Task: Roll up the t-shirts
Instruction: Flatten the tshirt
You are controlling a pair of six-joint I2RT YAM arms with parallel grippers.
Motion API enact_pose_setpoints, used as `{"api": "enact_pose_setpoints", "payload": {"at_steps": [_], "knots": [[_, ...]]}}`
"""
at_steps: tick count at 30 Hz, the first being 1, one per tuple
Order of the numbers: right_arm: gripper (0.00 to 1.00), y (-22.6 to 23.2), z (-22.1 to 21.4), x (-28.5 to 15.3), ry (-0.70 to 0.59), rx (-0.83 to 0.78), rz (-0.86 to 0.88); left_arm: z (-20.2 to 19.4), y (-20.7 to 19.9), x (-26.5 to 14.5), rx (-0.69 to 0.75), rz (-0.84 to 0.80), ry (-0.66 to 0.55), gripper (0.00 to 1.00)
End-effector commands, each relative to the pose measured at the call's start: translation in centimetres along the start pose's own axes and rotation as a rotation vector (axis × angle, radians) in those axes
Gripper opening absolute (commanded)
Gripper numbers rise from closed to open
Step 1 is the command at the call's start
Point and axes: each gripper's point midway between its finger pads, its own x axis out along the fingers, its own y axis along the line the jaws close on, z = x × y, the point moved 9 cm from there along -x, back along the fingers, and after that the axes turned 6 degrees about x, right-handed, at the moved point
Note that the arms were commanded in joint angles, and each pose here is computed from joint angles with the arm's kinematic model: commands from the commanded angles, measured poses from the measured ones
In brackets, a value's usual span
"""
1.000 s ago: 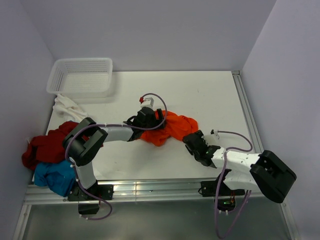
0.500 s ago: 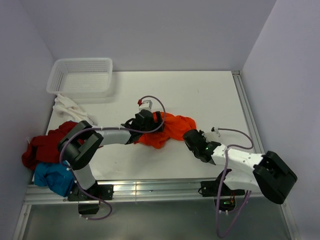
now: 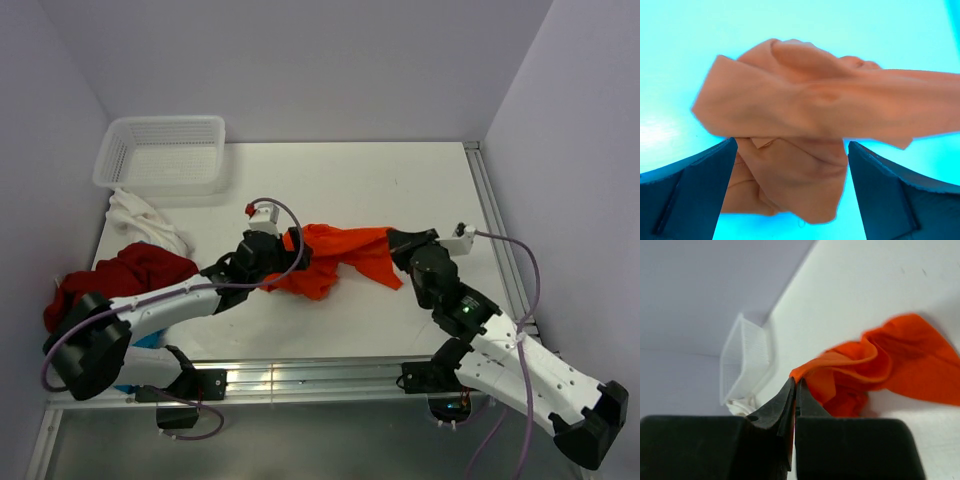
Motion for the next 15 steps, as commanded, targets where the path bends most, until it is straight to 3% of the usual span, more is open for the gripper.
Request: {"api": "enact_pose_setpoints", "payload": {"at_steps": [1, 8, 15], "knots": [[0.0, 4.5, 3.5, -1.4, -0.119, -0.047, 0.17, 1.1, 0.1, -1.9, 0.026, -0.023, -0.078, 0.99], [0.0, 10.8, 6.5, -2.1, -0.173, -0.058, 0.244, 1.6, -0.2, -3.6, 0.07, -0.087, -0.125, 0.99], [0.0, 16.8, 7.5, -0.7, -0.2, -0.079, 0.292, 1.9, -0.3, -2.8, 0.097, -0.046, -0.151, 0.99]]}}
